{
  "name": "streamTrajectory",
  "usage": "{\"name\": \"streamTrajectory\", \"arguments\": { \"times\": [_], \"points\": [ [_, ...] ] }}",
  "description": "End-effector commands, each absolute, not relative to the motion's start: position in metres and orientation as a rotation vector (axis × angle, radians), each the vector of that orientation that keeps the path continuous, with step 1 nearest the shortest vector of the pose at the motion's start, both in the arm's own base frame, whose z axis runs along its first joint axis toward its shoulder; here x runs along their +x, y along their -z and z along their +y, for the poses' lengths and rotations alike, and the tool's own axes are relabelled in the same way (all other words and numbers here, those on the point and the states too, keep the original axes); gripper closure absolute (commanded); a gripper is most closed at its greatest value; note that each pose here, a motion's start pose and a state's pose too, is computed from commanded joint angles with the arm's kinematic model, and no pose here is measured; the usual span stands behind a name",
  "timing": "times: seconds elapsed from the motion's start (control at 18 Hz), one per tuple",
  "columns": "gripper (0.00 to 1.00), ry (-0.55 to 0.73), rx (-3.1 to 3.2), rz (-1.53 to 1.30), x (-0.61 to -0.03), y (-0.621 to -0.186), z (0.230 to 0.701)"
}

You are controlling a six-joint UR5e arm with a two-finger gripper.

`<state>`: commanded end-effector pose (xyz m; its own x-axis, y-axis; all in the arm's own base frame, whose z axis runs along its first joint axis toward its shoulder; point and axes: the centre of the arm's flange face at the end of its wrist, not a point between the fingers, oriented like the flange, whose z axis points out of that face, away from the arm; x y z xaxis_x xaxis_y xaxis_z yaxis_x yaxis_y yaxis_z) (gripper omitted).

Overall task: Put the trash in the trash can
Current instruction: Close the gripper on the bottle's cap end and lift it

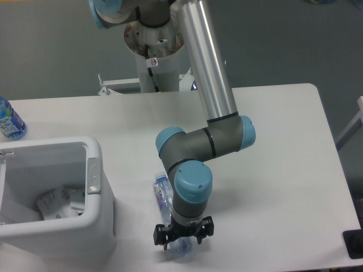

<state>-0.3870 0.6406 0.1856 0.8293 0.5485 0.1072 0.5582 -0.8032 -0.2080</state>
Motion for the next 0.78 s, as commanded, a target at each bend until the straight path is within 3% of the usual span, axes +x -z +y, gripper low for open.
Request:
{"name": "streamTrajectory", "arguments": {
  "times": [0.11,0.22,0.56,0.78],
  "points": [
    [0.43,0.046,-2.789,-0.856,-0.385,-0.186,0.639],
    [0.58,0.041,-2.789,-0.857,-0.385,-0.187,0.639],
    [0.58,0.035,-2.781,-0.848,-0.385,-0.194,0.639],
    [0.58,-0.012,-2.715,-0.827,-0.395,-0.240,0.636]
  ]
}}
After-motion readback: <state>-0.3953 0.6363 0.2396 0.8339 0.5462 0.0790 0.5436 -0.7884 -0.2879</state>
